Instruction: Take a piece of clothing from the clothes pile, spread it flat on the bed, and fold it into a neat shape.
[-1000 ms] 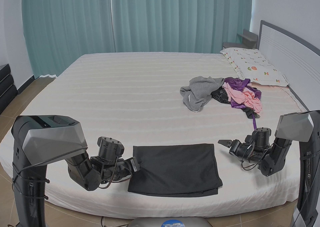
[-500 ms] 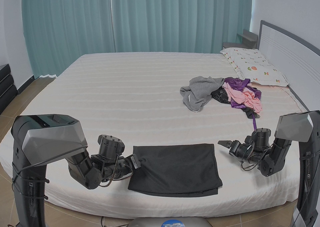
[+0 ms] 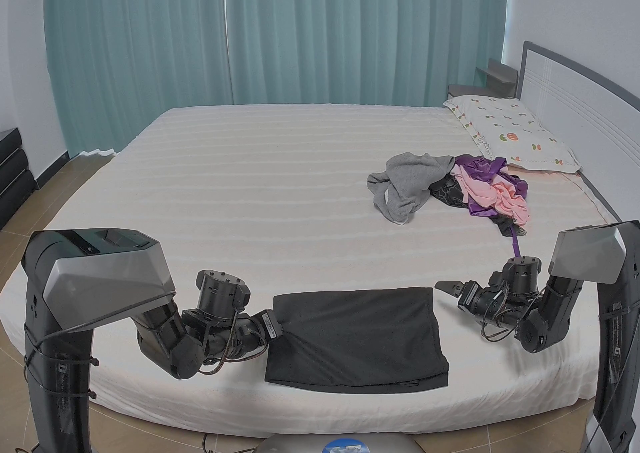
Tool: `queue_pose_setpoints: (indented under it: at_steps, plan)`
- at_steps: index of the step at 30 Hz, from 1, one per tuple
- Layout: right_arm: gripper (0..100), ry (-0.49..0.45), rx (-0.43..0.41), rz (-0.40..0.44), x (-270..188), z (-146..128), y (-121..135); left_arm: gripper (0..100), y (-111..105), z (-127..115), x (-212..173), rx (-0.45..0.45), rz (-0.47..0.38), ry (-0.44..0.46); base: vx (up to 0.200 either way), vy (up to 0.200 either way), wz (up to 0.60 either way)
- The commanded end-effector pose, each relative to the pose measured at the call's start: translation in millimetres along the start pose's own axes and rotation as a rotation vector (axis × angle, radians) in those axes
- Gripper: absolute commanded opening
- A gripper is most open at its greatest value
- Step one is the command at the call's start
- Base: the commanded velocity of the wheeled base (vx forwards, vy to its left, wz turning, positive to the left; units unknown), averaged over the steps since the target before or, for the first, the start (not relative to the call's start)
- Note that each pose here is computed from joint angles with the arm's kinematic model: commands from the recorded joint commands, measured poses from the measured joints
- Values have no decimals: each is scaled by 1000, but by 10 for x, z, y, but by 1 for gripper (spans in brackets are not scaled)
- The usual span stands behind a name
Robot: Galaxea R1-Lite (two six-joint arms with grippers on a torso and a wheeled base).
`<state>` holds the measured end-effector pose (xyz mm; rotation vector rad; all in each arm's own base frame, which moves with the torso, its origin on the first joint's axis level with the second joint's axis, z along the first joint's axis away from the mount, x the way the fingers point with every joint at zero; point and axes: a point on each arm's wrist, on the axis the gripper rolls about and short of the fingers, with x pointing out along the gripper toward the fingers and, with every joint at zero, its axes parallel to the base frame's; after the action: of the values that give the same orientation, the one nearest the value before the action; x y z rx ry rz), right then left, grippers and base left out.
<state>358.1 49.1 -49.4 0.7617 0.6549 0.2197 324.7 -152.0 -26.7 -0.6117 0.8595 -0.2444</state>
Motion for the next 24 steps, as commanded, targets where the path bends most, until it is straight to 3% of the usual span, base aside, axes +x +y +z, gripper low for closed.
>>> queue_pose_setpoints:
  at_steps: [1,24]
  plan:
    - [100,1,2,0,-2,-3,-1,0,-3,3,-4,-1,-1,-1,0,200,0]
    - [100,12,-4,4,-1,-42,34,0,6,-9,-18,-2,6,3,0,200,0]
